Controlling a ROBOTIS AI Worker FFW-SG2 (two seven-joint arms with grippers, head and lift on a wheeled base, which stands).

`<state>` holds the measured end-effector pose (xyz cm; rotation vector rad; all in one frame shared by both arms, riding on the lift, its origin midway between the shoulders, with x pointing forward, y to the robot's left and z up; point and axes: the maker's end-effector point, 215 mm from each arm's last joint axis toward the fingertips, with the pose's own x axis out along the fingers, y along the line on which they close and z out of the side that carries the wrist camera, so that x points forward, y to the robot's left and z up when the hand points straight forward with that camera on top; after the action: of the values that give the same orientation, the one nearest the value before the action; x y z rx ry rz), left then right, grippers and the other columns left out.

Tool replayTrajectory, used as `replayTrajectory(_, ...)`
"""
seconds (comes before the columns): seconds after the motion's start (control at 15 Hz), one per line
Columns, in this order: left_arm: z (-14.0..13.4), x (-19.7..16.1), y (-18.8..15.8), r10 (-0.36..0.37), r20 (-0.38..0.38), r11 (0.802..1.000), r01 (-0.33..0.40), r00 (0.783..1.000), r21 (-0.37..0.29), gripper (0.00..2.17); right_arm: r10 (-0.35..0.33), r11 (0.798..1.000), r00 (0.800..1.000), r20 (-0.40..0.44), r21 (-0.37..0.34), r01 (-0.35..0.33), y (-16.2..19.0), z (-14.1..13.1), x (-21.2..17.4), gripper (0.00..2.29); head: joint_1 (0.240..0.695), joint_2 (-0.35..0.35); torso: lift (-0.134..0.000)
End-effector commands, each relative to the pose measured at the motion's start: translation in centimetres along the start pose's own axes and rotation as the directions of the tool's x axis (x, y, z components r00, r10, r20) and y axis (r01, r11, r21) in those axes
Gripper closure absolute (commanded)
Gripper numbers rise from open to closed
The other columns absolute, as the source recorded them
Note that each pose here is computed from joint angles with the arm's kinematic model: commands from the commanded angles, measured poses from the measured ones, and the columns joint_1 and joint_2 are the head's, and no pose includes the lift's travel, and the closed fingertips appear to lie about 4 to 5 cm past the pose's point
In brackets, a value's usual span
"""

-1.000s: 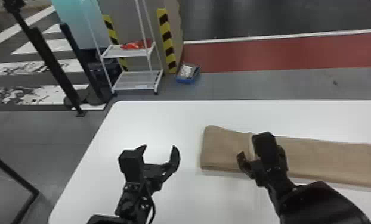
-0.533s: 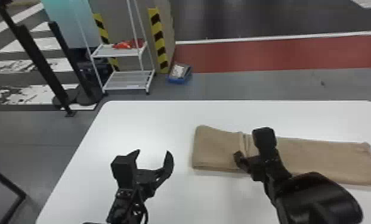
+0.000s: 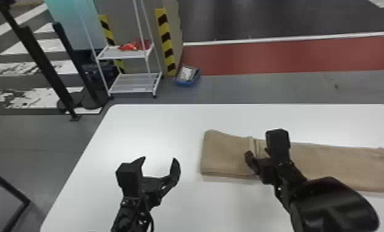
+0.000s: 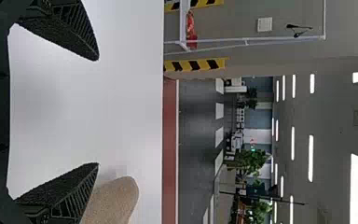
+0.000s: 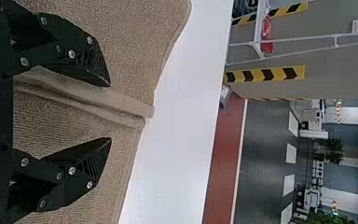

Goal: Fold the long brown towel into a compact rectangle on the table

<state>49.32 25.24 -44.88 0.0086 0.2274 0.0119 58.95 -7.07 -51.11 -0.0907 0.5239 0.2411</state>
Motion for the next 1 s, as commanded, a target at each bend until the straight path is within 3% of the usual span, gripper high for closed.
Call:
replayTrajectory(0.0, 0.0, 0.0, 0.1, 0.002, 0.000, 1.000, -0.002, 1.000, 0.000, 0.07, 0.005, 1.000, 1.000, -0.016, 0.005, -0.004, 0.1, -0.3, 0.3, 0.59, 0.695, 0.182, -0.057)
replayTrajectory(0.33, -0.2, 0.0, 0.0, 0.001, -0.003, 1.000, -0.001, 1.000, 0.000, 0.07, 0.001, 1.000, 0.999, -0.033, 0.001, -0.001, -0.2, -0.8, 0.5, 0.64, 0.695, 0.182, -0.057)
replayTrajectory(0.4, -0.2, 0.0, 0.0, 0.001, -0.003, 1.000, -0.001, 1.000, 0.000, 0.08, 0.008, 1.000, 0.999, -0.034, 0.003, -0.008, 0.0, -0.8, 0.5, 0.92, 0.695, 0.181, -0.057)
replayTrajectory(0.47, -0.2, 0.0, 0.0, 0.001, -0.003, 1.000, -0.001, 1.000, 0.000, 0.08, 0.034, 0.999, 0.999, -0.034, 0.012, -0.034, 0.4, -0.8, 0.6, 0.98, 0.695, 0.181, -0.057)
replayTrajectory(0.6, -0.1, 0.0, 0.2, 0.002, -0.001, 1.000, -0.002, 1.000, 0.001, 0.08, 0.070, 0.997, 0.997, -0.028, 0.018, -0.069, 1.3, -0.6, 0.5, 1.38, 0.695, 0.186, -0.057)
replayTrajectory(0.93, 0.4, 0.3, 0.3, 0.004, 0.008, 1.000, -0.004, 1.000, 0.000, 0.08, 0.093, 0.996, 0.995, 0.023, 0.005, -0.093, 2.6, 1.3, -0.3, 1.51, 0.695, 0.201, -0.057)
